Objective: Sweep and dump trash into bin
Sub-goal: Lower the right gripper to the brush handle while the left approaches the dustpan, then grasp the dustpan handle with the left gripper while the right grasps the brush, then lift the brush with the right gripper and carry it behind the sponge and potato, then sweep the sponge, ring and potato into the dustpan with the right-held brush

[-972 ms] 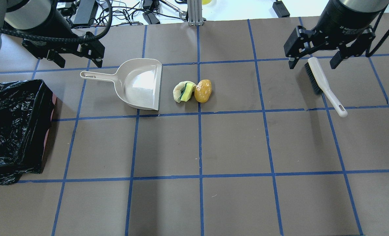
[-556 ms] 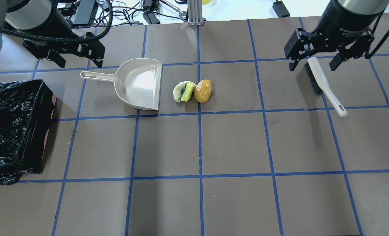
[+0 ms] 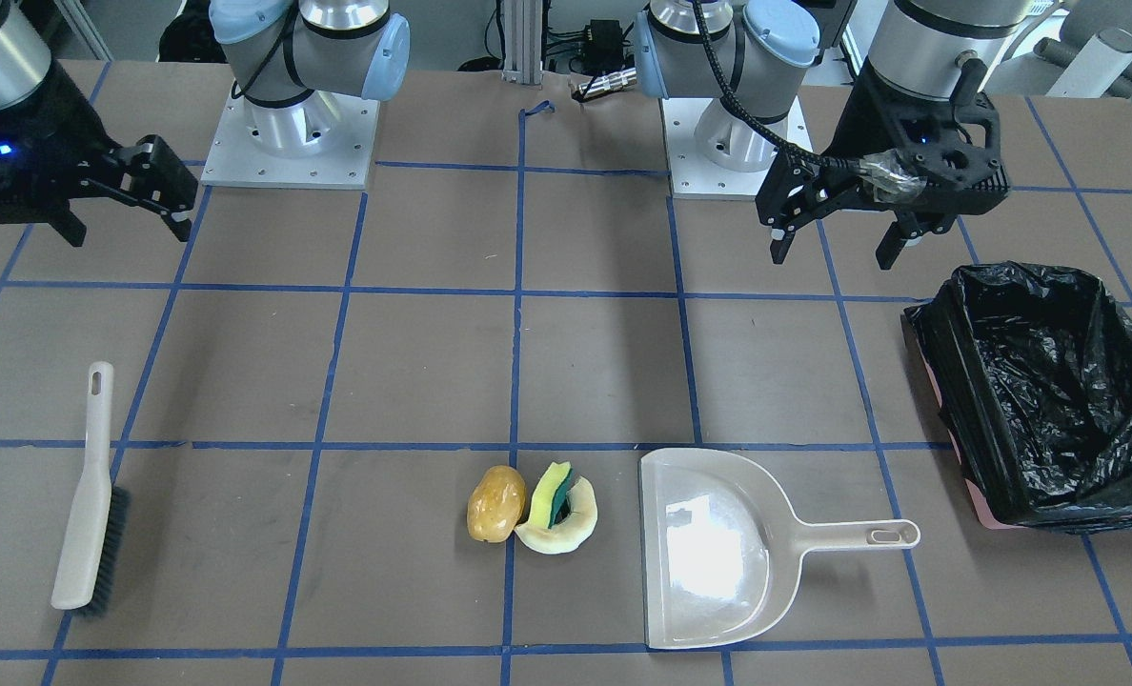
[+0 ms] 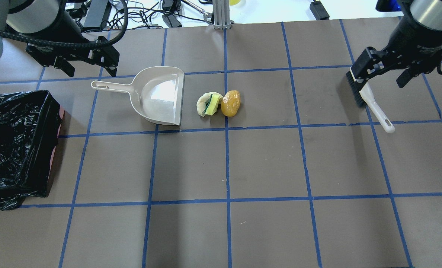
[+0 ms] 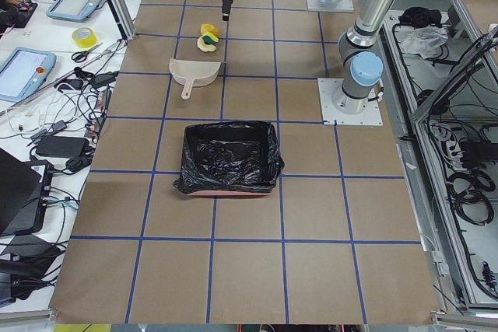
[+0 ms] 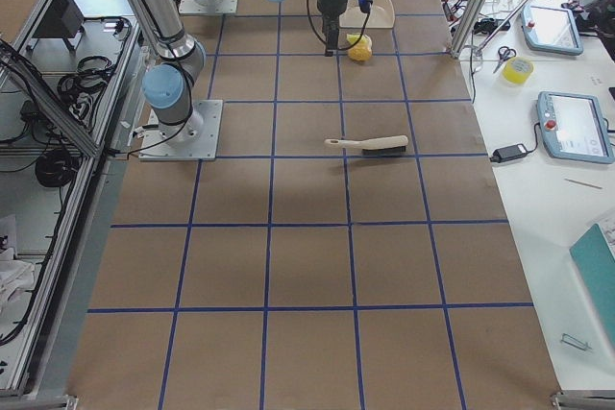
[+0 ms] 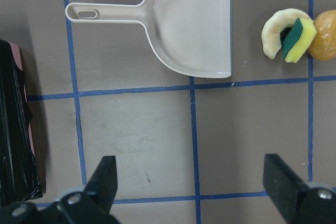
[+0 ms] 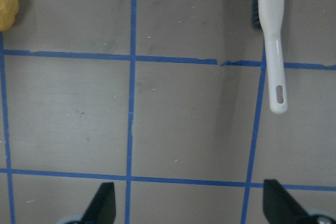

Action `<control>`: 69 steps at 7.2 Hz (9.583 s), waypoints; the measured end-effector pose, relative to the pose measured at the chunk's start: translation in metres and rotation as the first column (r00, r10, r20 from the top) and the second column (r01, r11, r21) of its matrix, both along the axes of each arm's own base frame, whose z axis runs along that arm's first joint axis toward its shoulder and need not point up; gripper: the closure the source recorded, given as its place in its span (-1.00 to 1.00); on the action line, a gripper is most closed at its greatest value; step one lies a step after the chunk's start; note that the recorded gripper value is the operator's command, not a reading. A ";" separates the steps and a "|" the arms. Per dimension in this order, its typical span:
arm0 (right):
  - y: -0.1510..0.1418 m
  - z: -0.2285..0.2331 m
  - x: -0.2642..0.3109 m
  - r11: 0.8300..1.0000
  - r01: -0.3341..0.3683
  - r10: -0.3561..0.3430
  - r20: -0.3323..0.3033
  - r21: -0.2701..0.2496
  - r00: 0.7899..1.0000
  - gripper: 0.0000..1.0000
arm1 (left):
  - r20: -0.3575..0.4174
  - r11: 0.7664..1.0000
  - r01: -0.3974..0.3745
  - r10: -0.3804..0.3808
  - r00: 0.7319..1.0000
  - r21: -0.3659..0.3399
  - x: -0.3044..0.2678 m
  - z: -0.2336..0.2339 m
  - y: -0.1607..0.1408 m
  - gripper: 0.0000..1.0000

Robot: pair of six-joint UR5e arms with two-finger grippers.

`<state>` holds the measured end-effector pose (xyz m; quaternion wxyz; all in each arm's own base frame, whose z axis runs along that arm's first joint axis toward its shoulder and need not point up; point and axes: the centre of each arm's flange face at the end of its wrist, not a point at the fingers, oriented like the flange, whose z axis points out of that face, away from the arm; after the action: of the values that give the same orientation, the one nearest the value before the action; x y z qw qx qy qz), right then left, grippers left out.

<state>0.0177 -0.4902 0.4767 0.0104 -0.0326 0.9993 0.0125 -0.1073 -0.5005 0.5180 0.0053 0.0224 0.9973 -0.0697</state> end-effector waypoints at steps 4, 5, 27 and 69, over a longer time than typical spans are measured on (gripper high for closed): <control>-0.003 -0.105 -0.093 0.997 -0.072 0.071 -0.026 -0.032 0.997 -0.99 | -0.002 1.000 0.006 -0.006 1.000 0.010 0.000 -0.005 -0.003 -1.00; -0.006 -0.123 -0.102 0.997 -0.077 0.077 -0.016 -0.014 0.997 -0.99 | 0.000 1.000 0.012 -0.012 1.000 0.021 0.001 -0.010 -0.006 -1.00; -0.056 -0.242 -0.138 0.994 -0.112 0.112 0.022 0.016 0.993 -0.01 | 0.049 0.099 0.985 -0.994 0.093 0.139 0.118 -0.281 -0.171 -0.24; -0.034 -0.202 0.517 0.929 0.354 -0.369 0.214 0.107 0.904 1.00 | 0.079 0.044 0.980 -0.996 0.029 0.196 0.102 -0.279 -0.174 1.00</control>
<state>0.5347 -0.5238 0.2743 0.1296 0.1524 0.9790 0.0393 -0.0056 -0.6744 0.2387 0.0516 0.7112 0.7010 -0.0081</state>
